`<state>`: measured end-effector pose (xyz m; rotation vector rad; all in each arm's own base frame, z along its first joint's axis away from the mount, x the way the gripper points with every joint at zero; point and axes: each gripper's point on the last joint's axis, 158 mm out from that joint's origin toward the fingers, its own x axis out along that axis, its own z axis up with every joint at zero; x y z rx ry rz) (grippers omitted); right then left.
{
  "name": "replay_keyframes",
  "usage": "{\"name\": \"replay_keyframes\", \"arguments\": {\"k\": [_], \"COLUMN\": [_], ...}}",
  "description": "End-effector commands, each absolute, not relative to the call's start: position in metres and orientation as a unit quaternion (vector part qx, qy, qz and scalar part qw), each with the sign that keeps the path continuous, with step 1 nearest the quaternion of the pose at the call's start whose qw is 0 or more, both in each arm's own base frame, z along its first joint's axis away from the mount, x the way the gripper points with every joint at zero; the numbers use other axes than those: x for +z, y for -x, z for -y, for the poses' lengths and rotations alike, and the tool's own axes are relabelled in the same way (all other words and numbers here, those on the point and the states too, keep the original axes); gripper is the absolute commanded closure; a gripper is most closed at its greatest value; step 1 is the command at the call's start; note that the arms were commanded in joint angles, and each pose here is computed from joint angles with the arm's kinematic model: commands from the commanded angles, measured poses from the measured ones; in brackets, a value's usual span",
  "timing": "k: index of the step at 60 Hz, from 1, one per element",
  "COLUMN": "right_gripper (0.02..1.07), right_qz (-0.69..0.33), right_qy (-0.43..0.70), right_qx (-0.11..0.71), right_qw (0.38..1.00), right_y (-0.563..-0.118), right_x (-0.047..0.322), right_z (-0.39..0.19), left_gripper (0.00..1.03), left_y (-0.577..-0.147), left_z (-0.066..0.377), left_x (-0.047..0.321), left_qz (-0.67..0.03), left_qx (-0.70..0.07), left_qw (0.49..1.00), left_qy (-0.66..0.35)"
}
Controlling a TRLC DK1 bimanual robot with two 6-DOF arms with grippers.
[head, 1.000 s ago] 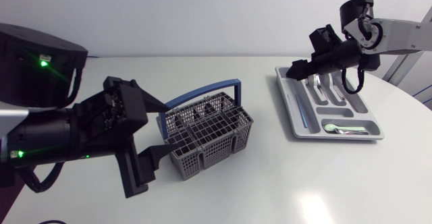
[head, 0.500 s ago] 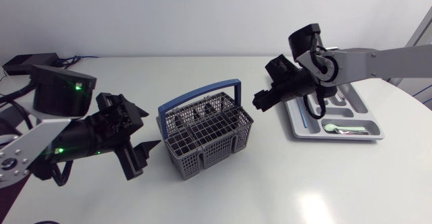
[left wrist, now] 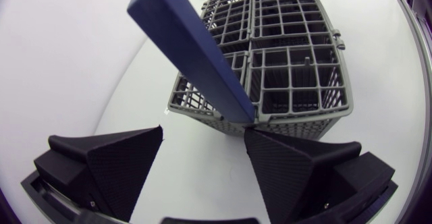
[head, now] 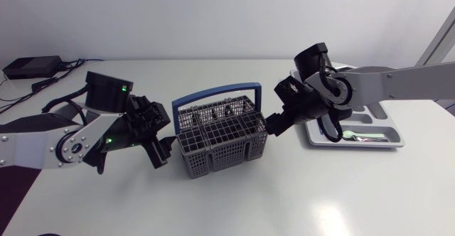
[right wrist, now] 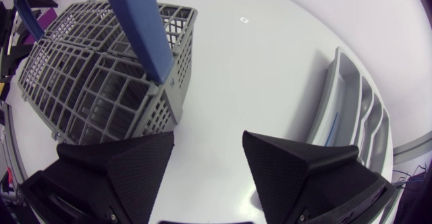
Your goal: Unload the cutlery basket into the drawer organizer.
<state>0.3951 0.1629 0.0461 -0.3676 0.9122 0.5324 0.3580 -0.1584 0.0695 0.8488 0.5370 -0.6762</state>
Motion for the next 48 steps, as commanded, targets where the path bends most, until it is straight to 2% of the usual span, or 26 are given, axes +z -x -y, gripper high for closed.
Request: {"name": "replay_keyframes", "arguments": {"k": [1,32,48], "right_gripper": [0.32,0.32,0.32], "right_qz": [-0.434,-0.432,-0.438], "right_qy": [0.167,0.179,0.182], "right_qx": [0.274,0.232,0.229], "right_qw": [0.842,0.853,0.850], "right_y": [-0.381,-0.420,-0.408], "right_x": [0.049,0.052,0.050], "right_z": [-0.180,-0.188,-0.187], "left_gripper": [0.06,0.06,0.06], "left_y": [-0.369,-0.442,-0.462], "left_z": [0.168,0.163,0.162], "left_x": [0.065,0.072,0.074], "left_qz": [-0.248,-0.233,-0.232], "left_qx": [-0.329,-0.292,-0.281], "left_qw": [0.816,0.833,0.838], "left_qy": [-0.404,-0.407,-0.407]}}
